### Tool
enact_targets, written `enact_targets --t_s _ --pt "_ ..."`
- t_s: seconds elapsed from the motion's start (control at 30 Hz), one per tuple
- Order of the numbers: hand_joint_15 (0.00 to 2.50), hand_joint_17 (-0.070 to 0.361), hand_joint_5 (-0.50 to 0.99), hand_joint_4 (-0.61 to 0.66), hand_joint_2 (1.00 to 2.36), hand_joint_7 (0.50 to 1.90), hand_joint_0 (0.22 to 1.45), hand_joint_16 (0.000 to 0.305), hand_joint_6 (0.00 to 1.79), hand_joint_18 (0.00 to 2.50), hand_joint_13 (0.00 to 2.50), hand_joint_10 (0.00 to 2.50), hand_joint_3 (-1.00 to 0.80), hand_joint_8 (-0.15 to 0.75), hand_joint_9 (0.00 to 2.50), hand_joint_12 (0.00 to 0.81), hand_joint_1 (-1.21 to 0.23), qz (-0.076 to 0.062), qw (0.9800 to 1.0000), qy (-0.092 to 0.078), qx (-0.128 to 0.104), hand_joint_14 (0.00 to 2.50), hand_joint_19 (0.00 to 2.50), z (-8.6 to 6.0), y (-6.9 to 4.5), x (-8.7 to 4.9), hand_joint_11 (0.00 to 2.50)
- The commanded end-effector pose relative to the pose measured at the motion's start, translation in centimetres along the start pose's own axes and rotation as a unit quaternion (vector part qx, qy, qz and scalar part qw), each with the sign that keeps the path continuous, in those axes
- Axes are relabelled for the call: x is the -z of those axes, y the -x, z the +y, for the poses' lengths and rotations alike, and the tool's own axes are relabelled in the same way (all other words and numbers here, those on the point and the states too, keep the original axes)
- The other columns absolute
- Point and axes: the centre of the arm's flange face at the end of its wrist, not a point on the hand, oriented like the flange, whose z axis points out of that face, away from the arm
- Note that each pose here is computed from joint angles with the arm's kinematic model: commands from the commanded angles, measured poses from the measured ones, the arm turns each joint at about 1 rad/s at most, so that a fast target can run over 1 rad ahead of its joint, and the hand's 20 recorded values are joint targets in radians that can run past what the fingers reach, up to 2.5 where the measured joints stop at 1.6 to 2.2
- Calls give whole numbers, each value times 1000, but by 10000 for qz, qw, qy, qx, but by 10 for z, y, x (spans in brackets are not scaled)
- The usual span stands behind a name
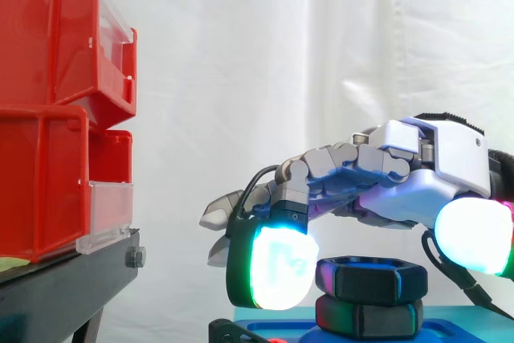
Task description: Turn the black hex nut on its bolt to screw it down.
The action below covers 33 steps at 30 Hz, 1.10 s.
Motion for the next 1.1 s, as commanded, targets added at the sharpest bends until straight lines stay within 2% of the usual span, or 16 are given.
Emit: enact_targets --t_s 0.0,0.17,0.27,0.33,0.5,1.07 --pt "172 158 -188 394 1000 912 357 70 612 727 584 5 -500 376 384 459 -322 9 10000 22 26 4 328 -3 2 4 265" --pt "172 166 -194 416 1000 857 326 74 632 742 594 5 -500 391 384 474 -318 16 10000 14 38 4 319 -7 4 9 274" --pt "175 171 -198 436 1000 870 300 76 620 756 593 5 -500 398 378 485 -379 24 10000 21 51 5 319 -9 5 12 290" --pt "171 171 -204 438 1000 902 293 76 601 756 594 5 -500 398 374 487 -507 26 10000 20 53 5 312 -10 5 13 305" --pt "174 166 -210 423 1000 920 314 74 594 743 587 5 -500 384 360 477 -643 30 10000 11 50 5 311 -11 4 14 315" --pt "193 144 -209 389 1000 935 395 64 604 693 578 7 -500 344 355 433 -681 53 10000 30 68 6 356 -16 7 21 331"
